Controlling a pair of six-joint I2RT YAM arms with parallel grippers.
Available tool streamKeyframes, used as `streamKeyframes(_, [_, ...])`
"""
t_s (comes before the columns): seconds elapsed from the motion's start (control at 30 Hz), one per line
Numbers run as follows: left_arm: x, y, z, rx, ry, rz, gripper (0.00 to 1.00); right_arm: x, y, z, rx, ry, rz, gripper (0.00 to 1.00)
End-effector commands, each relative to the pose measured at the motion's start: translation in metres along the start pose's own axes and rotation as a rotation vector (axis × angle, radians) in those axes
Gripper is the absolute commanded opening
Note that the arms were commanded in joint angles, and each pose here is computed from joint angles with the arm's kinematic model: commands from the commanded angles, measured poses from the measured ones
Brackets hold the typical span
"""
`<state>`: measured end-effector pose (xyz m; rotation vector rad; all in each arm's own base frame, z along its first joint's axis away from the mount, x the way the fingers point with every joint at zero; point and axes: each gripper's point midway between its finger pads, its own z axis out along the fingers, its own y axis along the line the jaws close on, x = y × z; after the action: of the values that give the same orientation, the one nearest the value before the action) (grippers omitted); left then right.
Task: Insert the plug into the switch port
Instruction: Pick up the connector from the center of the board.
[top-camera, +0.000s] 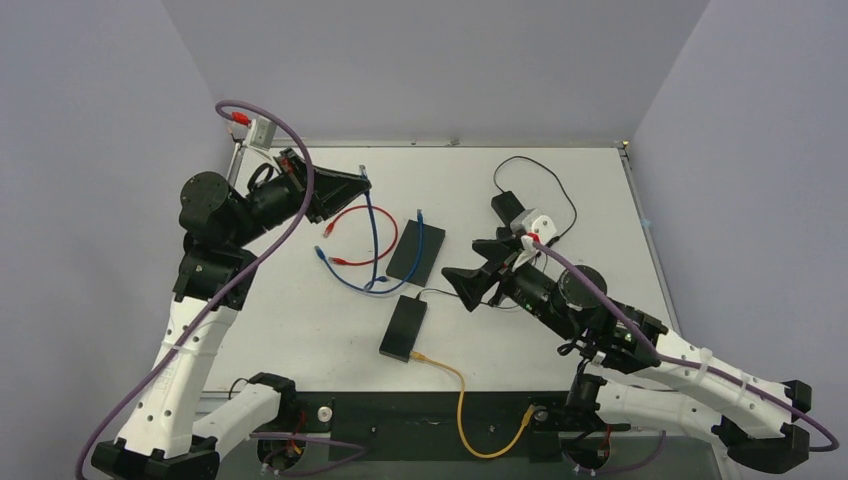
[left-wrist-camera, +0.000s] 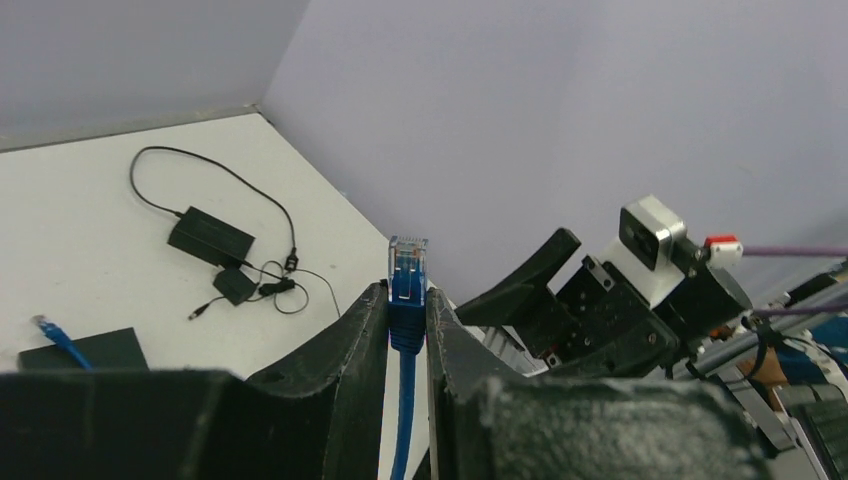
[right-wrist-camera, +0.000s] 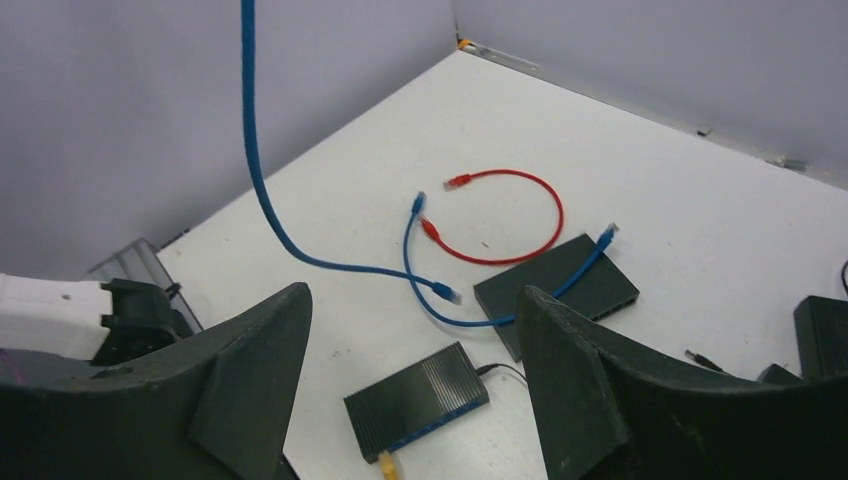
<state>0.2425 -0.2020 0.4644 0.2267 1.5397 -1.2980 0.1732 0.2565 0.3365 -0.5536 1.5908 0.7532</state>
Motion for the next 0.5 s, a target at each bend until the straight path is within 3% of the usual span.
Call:
streamKeyframes(0.0, [0.004, -0.049, -0.009, 0.215, 0.014, 0.071, 0.00, -0.055, 0.024, -0.004, -0.107, -0.150, 0.093, 0.71])
streamKeyframes(0.47, [0.051, -0.063, -0.011, 0.318, 0.113, 0.044, 0.00, -0.093, 0.070, 0.014, -0.311, -0.242, 0.172, 0.71])
